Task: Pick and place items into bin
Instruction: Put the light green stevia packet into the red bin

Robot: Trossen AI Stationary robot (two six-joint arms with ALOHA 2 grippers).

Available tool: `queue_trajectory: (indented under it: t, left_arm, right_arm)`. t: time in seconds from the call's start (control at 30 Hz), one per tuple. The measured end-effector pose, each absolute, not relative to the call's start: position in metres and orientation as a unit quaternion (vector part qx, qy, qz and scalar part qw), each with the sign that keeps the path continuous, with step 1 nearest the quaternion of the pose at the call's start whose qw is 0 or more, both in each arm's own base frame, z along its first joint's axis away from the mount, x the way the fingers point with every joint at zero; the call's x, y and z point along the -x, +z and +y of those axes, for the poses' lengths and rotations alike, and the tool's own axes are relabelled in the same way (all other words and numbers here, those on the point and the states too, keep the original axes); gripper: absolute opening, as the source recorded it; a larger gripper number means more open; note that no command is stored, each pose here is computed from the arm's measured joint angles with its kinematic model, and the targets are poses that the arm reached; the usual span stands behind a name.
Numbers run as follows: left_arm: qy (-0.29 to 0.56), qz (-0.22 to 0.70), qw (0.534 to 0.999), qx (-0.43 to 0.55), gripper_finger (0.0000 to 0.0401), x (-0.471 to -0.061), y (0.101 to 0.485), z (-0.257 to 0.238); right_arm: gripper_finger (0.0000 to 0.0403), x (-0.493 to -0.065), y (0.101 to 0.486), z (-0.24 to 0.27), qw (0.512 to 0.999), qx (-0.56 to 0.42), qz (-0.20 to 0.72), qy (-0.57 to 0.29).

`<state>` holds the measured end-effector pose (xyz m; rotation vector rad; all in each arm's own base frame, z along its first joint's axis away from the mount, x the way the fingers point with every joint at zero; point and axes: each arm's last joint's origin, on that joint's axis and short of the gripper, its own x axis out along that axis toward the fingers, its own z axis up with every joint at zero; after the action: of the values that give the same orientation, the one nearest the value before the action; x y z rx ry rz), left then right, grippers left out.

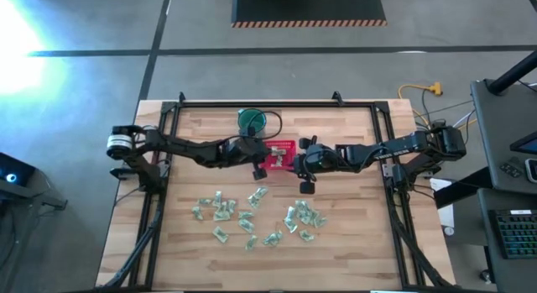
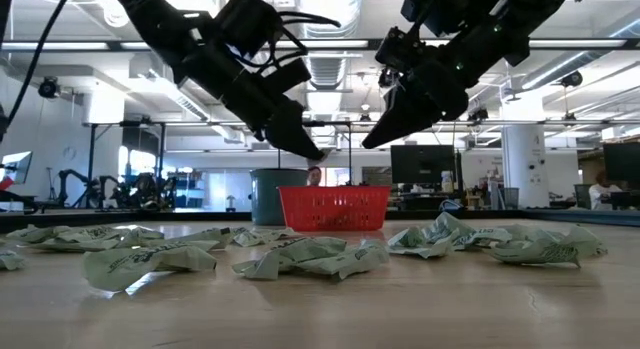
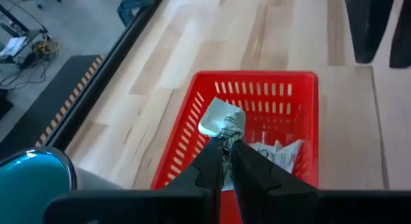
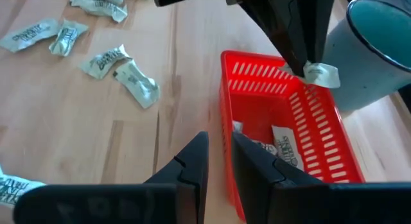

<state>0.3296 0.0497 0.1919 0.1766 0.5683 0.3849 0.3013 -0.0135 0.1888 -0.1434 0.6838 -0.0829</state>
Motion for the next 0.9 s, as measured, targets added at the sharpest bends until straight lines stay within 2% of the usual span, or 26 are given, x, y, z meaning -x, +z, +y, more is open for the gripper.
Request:
queue_trajectory:
  t: [0.1, 0.33, 0.47, 0.73, 0.9]
  left_arm:
    - [0.183, 0.279, 0.937, -0.101, 0.0026, -0.329, 0.194, 0.049]
    - [0.184, 0.275, 0.938, -0.102, 0.0099, -0.328, 0.197, 0.049]
    - [0.184, 0.278, 0.937, -0.101, 0.0128, -0.328, 0.196, 0.049]
    - [0.178, 0.301, 0.934, -0.073, 0.0138, -0.325, 0.191, 0.039]
    - [0.172, 0.295, 0.937, -0.075, 0.0138, -0.324, 0.196, 0.036]
  right_arm:
    - [0.0057, -0.301, 0.188, -0.013, 0.939, 0.058, 0.337, -0.044]
    - [0.0057, -0.295, 0.181, -0.009, 0.922, 0.03, 0.382, -0.047]
    - [0.0057, -0.289, 0.176, 0.0, 0.909, -0.003, 0.417, -0.022]
    - [0.0057, -0.267, 0.163, 0.028, 0.84, -0.088, 0.534, 0.042]
    - [0.0057, -0.26, 0.161, 0.043, 0.81, -0.134, 0.567, 0.064]
